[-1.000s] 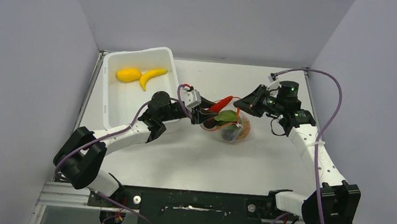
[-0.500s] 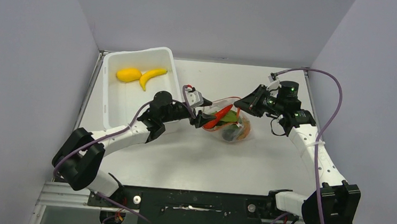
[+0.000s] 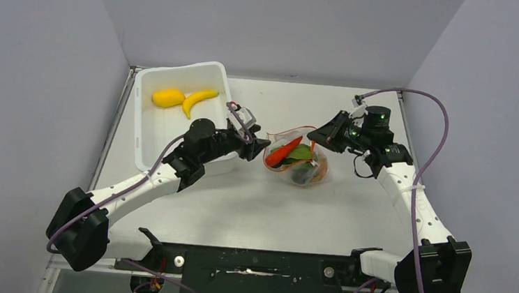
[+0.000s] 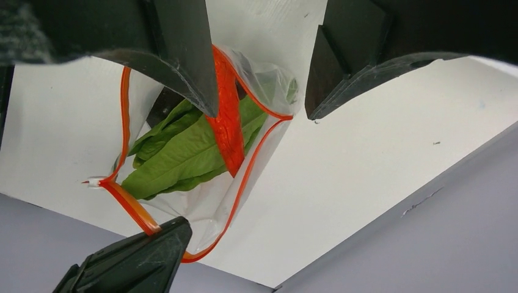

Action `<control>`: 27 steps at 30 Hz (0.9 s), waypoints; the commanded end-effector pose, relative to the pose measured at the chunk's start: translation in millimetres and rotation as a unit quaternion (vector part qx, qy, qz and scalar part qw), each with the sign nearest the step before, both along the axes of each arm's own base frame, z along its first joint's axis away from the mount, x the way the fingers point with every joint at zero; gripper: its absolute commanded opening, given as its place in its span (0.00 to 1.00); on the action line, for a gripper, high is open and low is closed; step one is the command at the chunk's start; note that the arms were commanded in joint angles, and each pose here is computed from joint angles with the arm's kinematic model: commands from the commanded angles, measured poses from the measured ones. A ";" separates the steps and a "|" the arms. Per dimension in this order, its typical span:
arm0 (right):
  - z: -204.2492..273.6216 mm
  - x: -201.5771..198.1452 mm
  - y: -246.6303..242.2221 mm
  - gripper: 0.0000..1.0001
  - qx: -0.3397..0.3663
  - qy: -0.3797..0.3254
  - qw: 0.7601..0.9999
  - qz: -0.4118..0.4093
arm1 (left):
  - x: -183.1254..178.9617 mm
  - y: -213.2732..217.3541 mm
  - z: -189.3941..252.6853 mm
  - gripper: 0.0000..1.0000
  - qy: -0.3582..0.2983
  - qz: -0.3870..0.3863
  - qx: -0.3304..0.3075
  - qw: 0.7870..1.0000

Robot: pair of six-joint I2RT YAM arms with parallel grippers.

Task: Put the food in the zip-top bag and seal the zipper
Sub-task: Place the fake vegetable in the zipper food storage bag.

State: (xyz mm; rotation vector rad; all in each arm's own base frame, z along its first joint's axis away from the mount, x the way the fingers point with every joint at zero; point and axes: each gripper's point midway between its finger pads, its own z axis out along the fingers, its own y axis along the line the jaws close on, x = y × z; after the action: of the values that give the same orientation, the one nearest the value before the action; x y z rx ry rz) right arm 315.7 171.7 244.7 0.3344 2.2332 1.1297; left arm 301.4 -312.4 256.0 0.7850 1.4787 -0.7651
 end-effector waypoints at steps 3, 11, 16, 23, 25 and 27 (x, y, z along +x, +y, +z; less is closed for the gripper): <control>32.2 5.5 -3.0 0.06 0.002 -0.060 0.998 -0.006 | 3.7 9.5 11.0 0.53 0.035 0.048 -0.024 0.998; 26.0 5.5 -5.1 0.06 -0.005 -0.054 0.998 -0.010 | 0.5 -9.1 -5.1 0.51 0.072 0.016 -0.048 0.996; 27.2 5.9 -17.0 0.11 -0.042 -0.060 0.997 -0.032 | 5.8 -19.0 -6.8 0.33 0.093 0.014 -0.048 0.994; 22.5 0.9 -50.9 0.28 -0.160 -0.053 0.984 -0.060 | 6.7 -27.8 16.4 0.00 0.099 0.004 -0.081 0.992; 20.2 -3.4 -58.7 0.31 -0.189 -0.049 0.979 -0.059 | 6.7 -30.3 25.0 0.00 0.101 0.000 -0.093 0.991; 21.6 -8.5 -59.6 0.31 -0.201 -0.050 0.977 -0.045 | 7.3 -32.4 31.4 0.00 0.105 -0.002 -0.102 0.989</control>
State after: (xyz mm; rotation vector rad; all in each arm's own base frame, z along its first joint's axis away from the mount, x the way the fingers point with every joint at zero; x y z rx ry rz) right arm 317.7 131.7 253.3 0.2932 2.2647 0.7678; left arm 306.3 -332.1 233.2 0.6038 1.6829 -0.9236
